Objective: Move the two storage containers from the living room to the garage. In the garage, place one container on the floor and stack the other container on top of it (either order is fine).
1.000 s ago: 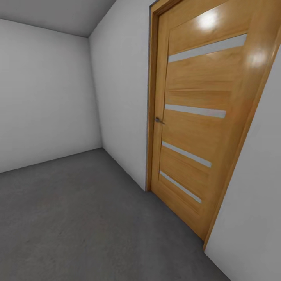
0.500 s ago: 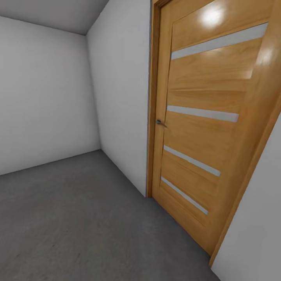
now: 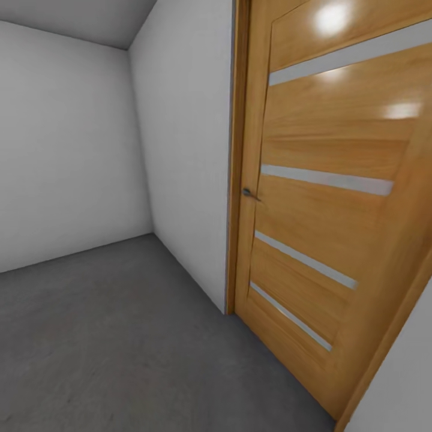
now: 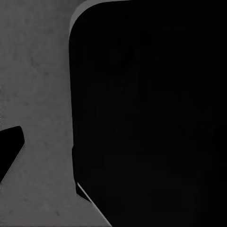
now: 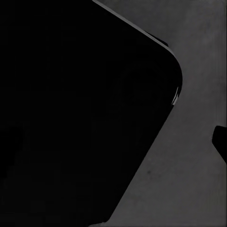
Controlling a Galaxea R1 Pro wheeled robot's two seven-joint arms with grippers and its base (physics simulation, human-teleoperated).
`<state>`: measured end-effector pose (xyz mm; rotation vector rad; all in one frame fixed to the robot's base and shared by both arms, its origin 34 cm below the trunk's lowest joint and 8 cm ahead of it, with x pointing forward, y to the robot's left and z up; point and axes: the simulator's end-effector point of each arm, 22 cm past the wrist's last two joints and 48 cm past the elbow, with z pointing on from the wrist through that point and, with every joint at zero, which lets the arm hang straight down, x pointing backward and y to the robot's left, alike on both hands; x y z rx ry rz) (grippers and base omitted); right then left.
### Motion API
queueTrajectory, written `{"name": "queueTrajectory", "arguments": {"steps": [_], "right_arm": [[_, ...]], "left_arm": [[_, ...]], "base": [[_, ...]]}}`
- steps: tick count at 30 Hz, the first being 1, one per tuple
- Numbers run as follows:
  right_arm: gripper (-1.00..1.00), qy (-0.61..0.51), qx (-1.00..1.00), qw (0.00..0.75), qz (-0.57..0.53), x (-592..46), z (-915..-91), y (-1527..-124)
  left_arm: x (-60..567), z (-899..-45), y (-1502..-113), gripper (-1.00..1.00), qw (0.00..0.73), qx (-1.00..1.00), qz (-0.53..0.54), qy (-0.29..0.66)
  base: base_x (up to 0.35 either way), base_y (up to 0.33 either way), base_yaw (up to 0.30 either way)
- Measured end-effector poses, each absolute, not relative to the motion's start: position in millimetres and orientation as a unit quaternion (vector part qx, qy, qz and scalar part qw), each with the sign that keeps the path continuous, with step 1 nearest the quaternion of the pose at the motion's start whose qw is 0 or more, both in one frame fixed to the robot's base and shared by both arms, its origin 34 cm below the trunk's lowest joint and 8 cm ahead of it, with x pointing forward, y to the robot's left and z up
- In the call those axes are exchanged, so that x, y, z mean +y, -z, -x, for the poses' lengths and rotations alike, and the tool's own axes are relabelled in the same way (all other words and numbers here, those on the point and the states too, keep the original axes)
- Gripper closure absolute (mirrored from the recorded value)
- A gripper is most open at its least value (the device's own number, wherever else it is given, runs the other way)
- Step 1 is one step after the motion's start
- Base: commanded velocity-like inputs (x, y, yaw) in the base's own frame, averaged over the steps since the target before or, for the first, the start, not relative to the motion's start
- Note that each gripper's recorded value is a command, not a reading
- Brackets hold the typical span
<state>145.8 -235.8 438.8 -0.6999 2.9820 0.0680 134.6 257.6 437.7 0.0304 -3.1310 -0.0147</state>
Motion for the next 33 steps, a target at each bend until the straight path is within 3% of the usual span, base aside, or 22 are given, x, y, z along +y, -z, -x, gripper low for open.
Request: {"name": "queueTrajectory", "arguments": {"steps": [33], "right_arm": [[-1.00, -0.023, 0.972, 0.039, 0.229, -235.1, -145.9, -438.8]], "left_arm": [[258.2, -134.6, -437.7, -1.00, 0.005, -1.000, -0.010, 0.005]], "base": [[0.313, 0.000, 0.000]]}}
